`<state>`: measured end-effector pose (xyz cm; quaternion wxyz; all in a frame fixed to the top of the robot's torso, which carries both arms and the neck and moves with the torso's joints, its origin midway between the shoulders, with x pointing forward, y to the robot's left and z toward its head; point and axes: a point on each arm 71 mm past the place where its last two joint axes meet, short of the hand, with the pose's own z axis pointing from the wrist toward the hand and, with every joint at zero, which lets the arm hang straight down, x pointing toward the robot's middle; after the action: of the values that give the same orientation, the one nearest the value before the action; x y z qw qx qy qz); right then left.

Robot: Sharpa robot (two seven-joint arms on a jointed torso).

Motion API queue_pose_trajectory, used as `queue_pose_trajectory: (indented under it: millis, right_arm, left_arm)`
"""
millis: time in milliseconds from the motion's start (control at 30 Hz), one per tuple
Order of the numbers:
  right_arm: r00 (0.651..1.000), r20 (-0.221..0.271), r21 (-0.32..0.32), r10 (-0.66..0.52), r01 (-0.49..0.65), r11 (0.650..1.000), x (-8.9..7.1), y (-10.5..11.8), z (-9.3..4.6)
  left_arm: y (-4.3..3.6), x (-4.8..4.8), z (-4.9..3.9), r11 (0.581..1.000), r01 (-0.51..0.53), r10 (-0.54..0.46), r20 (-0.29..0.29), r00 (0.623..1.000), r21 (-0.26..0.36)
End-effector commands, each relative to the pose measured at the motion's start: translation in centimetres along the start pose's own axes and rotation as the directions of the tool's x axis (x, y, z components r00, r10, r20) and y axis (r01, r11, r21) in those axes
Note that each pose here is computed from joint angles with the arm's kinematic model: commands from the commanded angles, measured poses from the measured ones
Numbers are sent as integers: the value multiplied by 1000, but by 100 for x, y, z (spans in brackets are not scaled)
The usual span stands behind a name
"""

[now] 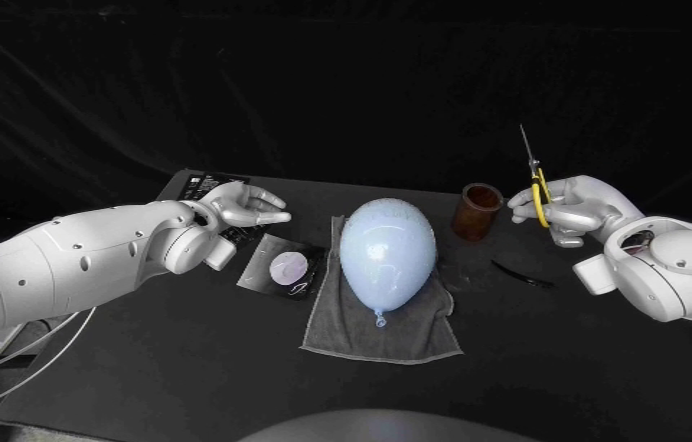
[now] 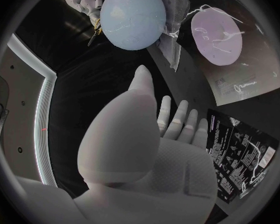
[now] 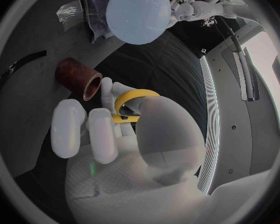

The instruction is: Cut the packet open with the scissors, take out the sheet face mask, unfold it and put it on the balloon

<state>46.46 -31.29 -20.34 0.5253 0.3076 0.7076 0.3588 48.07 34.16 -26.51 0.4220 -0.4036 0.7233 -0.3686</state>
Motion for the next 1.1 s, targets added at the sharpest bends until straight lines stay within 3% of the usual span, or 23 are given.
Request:
queue_pose_trajectory:
  millis: [33,333,567,767,900,1100]
  right_arm:
    - [1000,-7,-18,1,-1,1000,5,15,0]
    - [1000,-14,-18,1,-2,1000,12,11,0]
    - [1000,-28,-17,-9,8,1000,42,17,7]
    - [998,-47,-4,-50,50,999,90,32,2]
    - [991,-71,23,-115,117,993,132,37,3]
    - [945,-124,-20,-302,302,953,161,149,70]
  left_arm:
    - [-101,-40,-3,987,-81,77,39,996,136]
    - [-244,-115,-6,966,-72,50,93,994,250]
    - [-476,-57,18,947,36,-58,60,997,319]
    - [-788,111,96,927,105,-104,-24,994,359]
    - [-1101,254,188,914,124,-92,-101,991,387]
    - [-1475,325,353,909,110,-47,-164,985,401]
